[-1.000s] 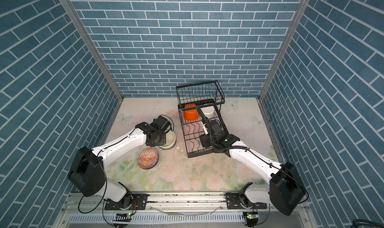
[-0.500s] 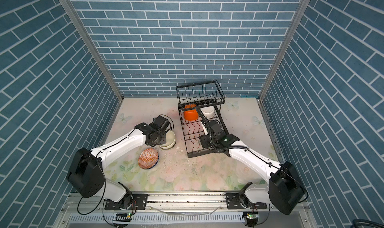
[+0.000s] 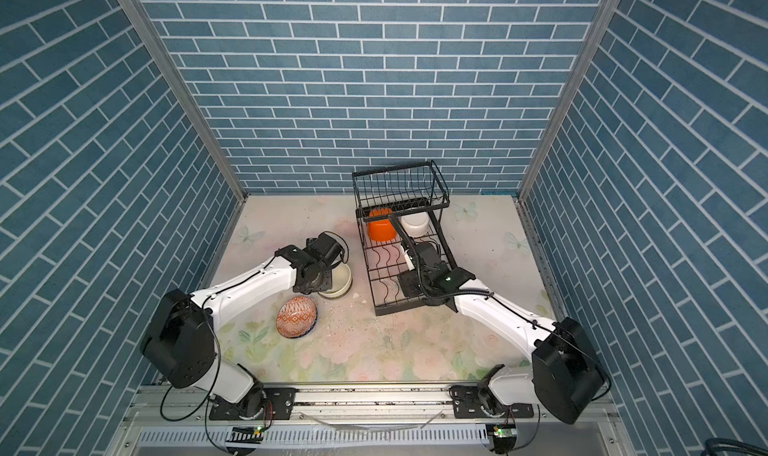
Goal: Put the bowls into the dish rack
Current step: 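Close the left gripper on the rim of the cream bowl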
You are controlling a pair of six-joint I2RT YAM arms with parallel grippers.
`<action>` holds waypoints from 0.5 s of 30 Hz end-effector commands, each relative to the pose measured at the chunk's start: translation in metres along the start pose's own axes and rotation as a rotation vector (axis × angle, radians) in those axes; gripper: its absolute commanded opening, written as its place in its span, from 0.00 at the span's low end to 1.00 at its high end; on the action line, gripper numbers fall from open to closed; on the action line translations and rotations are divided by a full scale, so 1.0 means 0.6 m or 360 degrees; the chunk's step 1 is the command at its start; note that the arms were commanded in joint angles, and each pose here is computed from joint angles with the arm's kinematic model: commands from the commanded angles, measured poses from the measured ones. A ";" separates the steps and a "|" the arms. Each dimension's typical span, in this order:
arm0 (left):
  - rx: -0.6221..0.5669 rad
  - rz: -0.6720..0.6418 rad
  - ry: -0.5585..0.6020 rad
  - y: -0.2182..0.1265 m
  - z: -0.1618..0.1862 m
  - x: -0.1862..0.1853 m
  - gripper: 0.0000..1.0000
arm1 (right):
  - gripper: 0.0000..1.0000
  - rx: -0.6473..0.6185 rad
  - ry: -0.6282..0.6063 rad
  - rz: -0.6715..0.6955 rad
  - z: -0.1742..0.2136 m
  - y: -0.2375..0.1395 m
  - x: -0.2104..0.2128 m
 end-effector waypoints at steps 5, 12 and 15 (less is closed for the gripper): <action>0.0027 -0.0020 0.0003 0.007 0.003 -0.001 0.25 | 0.69 -0.0025 0.0013 -0.0012 -0.016 -0.003 0.006; 0.0008 -0.0020 0.0012 0.001 0.000 0.001 0.12 | 0.69 -0.0028 0.0016 -0.0013 -0.016 -0.002 0.006; -0.0004 -0.0019 0.0016 -0.003 -0.004 0.002 0.11 | 0.69 -0.0028 0.0018 -0.0017 -0.016 -0.002 0.007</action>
Point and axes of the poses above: each gripper's point midway between its finger pads, its own y axis out along the fingers, its own x axis along the line the jaws close on, z = x × y, the point moved 5 cm from there along -y, back along the fingers, and after that the axes turned 6 degrees about y, right-handed, at the moved point
